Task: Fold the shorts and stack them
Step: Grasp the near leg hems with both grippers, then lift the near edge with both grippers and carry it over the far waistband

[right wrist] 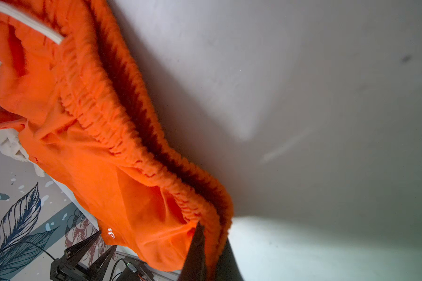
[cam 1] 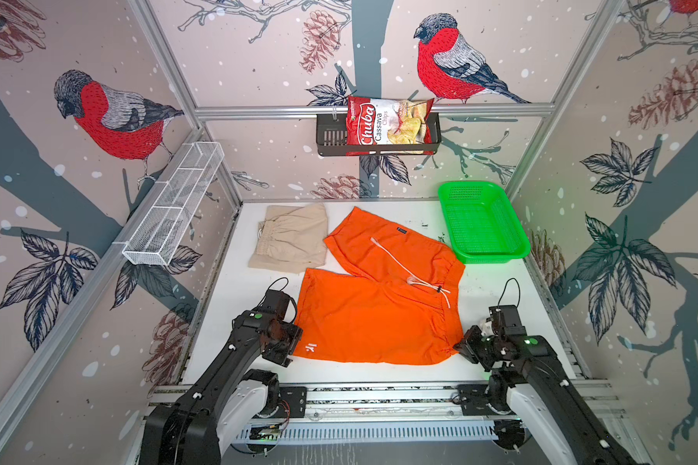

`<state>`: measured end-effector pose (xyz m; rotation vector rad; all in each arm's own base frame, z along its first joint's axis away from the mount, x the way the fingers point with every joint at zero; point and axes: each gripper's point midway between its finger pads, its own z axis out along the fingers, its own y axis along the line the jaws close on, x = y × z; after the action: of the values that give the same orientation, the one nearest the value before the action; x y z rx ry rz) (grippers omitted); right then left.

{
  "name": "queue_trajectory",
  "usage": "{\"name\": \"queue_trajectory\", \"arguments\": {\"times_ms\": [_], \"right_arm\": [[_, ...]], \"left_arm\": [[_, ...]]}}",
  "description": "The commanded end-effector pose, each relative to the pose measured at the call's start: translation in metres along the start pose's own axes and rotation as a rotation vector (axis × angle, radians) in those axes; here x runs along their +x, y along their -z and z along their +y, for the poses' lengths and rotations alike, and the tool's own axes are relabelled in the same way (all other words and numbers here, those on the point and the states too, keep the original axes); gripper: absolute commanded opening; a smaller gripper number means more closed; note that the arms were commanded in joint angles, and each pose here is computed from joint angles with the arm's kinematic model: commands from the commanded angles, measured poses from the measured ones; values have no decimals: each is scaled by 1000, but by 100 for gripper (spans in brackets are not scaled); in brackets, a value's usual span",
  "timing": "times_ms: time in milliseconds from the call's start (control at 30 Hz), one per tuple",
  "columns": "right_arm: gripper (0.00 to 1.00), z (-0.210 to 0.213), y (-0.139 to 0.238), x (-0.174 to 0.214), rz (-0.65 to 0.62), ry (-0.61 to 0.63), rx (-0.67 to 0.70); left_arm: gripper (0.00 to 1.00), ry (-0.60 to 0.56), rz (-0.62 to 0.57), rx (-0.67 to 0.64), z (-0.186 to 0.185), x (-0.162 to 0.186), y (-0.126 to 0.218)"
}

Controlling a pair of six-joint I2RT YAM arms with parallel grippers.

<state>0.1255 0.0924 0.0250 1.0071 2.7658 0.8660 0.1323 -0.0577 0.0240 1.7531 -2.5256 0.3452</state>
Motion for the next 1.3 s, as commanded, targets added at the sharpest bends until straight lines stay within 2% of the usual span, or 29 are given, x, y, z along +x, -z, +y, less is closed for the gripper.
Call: {"name": "queue_trajectory", "arguments": {"times_ms": [0, 300, 600, 733, 867, 1067, 1267], "right_arm": [[0, -1, 1, -2, -14, -1, 13], [0, 0, 2, -2, -19, 2, 9], [0, -3, 5, -1, -17, 10, 31], [0, -6, 10, 1, -23, 18, 60], [0, -12, 17, 6, -29, 19, 88], [0, -2, 34, 10, -65, 11, 48], [0, 4, 50, 23, -37, 41, 42]], "left_arm": [[55, 3, 12, 17, -4, 1, -6], [39, 20, -9, -9, 4, -5, -20], [1, 19, -58, -8, -1, -13, -11], [0, 22, -65, -17, 0, -12, 0], [0, -34, -74, 51, -18, -11, 19], [0, -138, -201, 146, -45, -23, 70], [0, -256, -341, 232, -70, -31, 124]]}}
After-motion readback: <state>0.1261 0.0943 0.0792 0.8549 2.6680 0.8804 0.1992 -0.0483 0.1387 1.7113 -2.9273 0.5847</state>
